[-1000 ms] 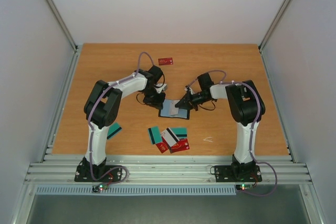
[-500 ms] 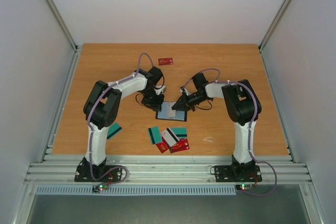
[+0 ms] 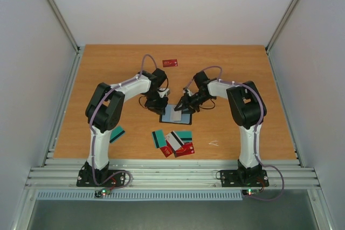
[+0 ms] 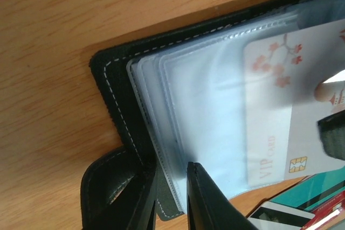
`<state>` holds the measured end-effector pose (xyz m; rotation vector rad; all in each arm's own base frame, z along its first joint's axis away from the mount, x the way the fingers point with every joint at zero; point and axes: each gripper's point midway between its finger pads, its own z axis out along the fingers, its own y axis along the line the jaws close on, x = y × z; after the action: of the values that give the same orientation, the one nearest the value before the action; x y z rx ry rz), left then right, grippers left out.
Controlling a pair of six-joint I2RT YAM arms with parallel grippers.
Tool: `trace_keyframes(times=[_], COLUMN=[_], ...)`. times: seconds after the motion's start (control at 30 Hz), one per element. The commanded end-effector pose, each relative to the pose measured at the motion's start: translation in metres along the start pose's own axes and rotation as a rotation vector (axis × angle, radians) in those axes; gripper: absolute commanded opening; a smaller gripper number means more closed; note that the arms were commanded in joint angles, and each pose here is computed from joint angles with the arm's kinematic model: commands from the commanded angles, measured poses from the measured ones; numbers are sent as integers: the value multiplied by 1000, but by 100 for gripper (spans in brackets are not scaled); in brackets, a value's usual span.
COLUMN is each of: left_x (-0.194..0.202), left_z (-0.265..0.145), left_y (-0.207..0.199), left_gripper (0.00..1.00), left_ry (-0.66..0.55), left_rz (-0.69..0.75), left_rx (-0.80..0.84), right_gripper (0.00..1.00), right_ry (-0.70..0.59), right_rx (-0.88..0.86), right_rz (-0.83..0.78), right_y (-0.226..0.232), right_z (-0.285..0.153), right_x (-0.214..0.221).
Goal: Put the credit cards into the card holder
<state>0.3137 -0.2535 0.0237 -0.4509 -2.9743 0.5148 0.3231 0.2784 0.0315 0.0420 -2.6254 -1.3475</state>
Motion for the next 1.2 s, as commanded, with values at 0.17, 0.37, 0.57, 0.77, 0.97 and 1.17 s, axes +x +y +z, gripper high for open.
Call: trace_keyframes(times=[0.17, 0.37, 0.57, 0.77, 0.97, 1.17], left_x=[0, 0, -1, -1, -2, -2], left_z=[-22, -28, -33, -25, -19, -13], left_y=[-4, -3, -3, 3, 7, 9], left_gripper=[17, 17, 17, 15, 13, 13], left_ry=[-24, -38, -50, -35, -25, -13], left_rz=[1, -7, -11, -9, 1, 7], left_rx=[-12, -13, -8, -25, -41, -43], right_gripper=[42, 43, 39, 28, 12, 6], right_ry=[22, 12, 3, -13, 19, 29], right_rx=[178, 260, 332, 419, 549, 688], right_rz=[51, 44, 14, -45, -101, -140], right_y=[-3, -3, -3, -3, -15, -30], right_z=[-17, -27, -35, -46, -41, -37], right_x=[13, 19, 24, 28, 34, 35])
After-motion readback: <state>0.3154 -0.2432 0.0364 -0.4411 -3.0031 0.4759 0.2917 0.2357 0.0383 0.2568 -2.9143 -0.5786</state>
